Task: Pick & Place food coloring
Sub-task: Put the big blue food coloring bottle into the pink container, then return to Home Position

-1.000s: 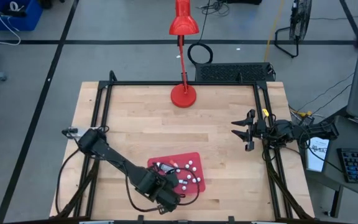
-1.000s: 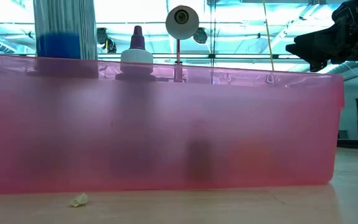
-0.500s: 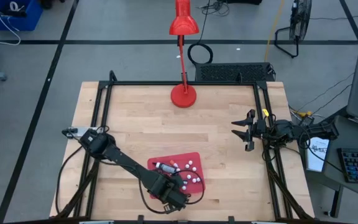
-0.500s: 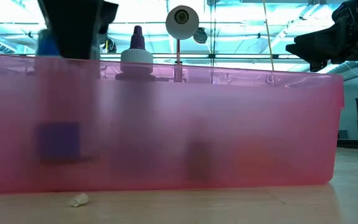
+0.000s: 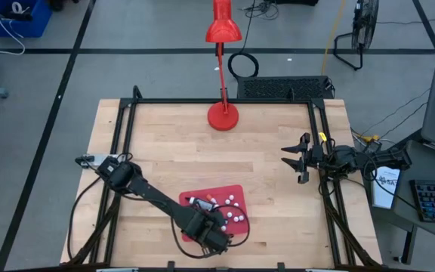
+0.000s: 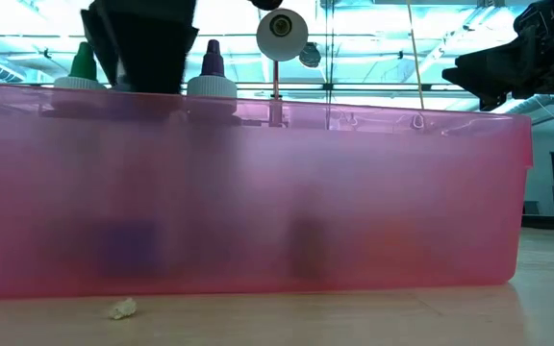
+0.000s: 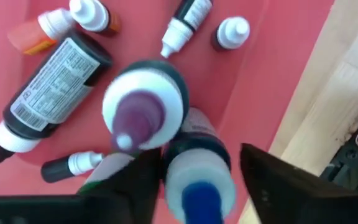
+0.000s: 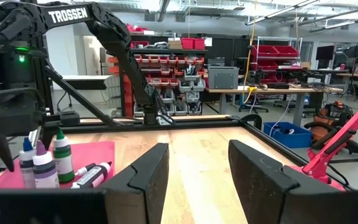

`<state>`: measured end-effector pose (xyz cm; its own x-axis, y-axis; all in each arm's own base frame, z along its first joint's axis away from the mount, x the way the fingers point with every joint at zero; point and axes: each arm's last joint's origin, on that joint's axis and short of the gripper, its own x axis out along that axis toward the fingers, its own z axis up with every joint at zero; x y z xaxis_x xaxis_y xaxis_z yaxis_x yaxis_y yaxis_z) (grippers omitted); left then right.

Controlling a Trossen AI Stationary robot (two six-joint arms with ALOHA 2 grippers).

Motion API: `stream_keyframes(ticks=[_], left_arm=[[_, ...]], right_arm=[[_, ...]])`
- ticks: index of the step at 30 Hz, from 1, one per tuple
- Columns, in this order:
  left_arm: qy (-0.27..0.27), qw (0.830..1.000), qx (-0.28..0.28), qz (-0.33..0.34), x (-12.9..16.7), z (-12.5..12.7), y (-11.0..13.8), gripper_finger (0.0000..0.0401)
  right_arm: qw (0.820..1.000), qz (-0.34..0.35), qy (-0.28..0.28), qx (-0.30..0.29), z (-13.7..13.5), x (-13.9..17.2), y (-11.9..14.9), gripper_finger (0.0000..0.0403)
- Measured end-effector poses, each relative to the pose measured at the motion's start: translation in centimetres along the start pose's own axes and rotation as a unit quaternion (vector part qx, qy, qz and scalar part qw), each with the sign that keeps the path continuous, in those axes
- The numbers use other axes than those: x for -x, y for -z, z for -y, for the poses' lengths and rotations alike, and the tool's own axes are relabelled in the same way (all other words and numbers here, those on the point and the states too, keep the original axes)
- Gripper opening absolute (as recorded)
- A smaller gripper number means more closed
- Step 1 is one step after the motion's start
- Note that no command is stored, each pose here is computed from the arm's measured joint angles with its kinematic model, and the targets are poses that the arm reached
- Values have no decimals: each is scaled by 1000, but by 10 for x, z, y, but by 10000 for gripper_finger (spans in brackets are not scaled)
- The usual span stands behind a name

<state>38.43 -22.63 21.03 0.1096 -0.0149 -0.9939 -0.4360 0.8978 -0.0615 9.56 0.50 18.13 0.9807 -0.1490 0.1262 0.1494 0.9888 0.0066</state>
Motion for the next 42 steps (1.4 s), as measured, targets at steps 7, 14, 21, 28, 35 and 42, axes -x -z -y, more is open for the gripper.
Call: stream_keyframes(ticks=[7, 14, 21, 28, 35, 42], left_arm=[[38, 999, 7, -39, 3, -4, -7, 327], [66, 998, 12, 20, 52, -26, -19, 382], [98, 990, 13, 101, 139, -70, -9, 392], [41, 913, -166, 370, 232, -98, 35, 392], [135, 806, -312, 485, 264, -138, 70, 392], [163, 778, -242, 557, 228, -231, 94, 392]], right_arm=[[1000, 0, 0, 0, 0, 0, 0, 155], [1000, 0, 0, 0, 0, 0, 0, 155], [1000, 0, 0, 0, 0, 0, 0, 155], [1000, 0, 0, 0, 0, 0, 0, 155], [1000, 0, 0, 0, 0, 0, 0, 155], [1000, 0, 0, 0, 0, 0, 0, 155]])
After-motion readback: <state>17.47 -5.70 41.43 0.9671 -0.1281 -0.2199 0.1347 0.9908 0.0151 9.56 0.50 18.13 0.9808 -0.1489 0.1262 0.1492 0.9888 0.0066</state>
